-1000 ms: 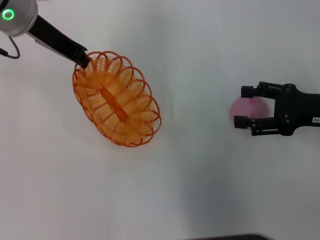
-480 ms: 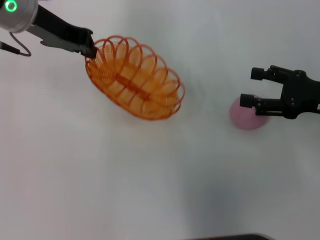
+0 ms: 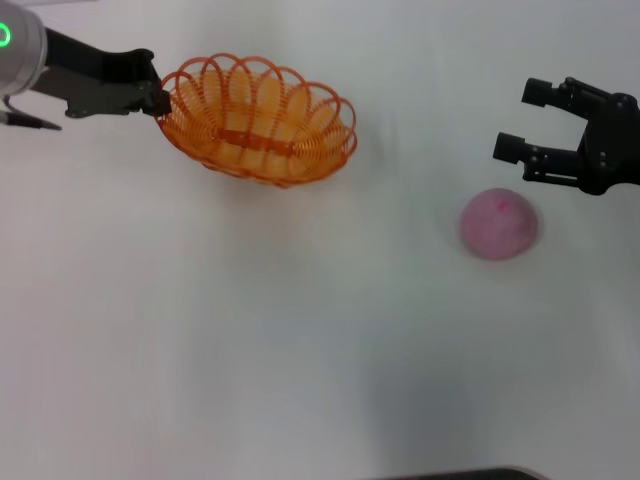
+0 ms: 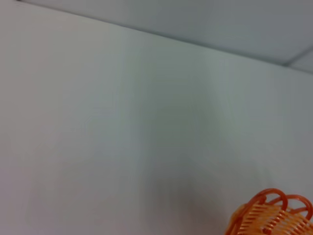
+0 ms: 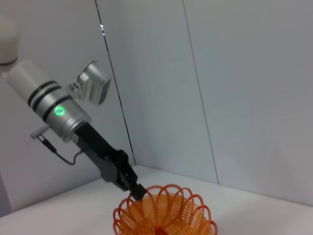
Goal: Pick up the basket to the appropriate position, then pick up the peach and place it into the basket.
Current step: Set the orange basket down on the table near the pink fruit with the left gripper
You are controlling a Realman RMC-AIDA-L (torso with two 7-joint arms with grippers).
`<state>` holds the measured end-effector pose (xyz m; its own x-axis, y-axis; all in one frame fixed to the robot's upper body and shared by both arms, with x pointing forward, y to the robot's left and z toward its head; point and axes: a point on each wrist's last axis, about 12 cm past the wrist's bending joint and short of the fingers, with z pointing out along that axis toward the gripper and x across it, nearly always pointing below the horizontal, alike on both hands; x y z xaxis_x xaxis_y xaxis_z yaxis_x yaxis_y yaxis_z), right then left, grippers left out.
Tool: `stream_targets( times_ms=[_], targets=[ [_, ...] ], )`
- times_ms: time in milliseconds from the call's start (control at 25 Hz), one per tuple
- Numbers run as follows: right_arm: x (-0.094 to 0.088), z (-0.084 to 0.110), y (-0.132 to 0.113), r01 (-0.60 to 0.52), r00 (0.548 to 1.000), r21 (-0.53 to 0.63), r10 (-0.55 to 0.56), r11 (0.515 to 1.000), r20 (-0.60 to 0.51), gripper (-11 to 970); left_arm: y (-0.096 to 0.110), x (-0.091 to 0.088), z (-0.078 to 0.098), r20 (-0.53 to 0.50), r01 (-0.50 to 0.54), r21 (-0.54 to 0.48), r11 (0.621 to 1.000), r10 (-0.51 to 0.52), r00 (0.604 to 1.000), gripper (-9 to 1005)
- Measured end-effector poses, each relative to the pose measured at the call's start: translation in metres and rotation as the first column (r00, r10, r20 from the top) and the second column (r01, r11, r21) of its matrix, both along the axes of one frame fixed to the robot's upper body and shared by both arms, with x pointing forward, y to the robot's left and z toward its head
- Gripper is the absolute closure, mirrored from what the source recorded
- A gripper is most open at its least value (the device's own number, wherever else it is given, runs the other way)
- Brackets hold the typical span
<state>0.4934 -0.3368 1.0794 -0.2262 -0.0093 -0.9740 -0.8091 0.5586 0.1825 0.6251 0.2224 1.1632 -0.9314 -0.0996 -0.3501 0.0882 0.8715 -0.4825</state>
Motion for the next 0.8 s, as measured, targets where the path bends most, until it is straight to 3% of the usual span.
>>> stream_targets(
  times_ms=[240, 480, 800],
  targets=[
    [0.006, 0.007, 0.0, -0.002, 1.0, 0.01, 0.002, 1.0, 0.023, 18, 0.007, -0.007, -0.017, -0.018, -0.083, -0.11, 0.99, 0.082, 0.996, 962],
    [0.008, 0.009, -0.004, 0.005, 0.999, -0.005, -0.005, 1.0, 0.039, 19, 0.011, -0.014, -0.037, -0.08, -0.133, -0.126, 0.983, 0.123, 0.989, 962],
    [0.009, 0.012, -0.005, 0.005, 0.997, -0.011, -0.004, 1.0, 0.072, 19, 0.019, -0.022, -0.047, -0.098, -0.179, -0.167, 0.97, 0.164, 0.982, 964]
  ],
)
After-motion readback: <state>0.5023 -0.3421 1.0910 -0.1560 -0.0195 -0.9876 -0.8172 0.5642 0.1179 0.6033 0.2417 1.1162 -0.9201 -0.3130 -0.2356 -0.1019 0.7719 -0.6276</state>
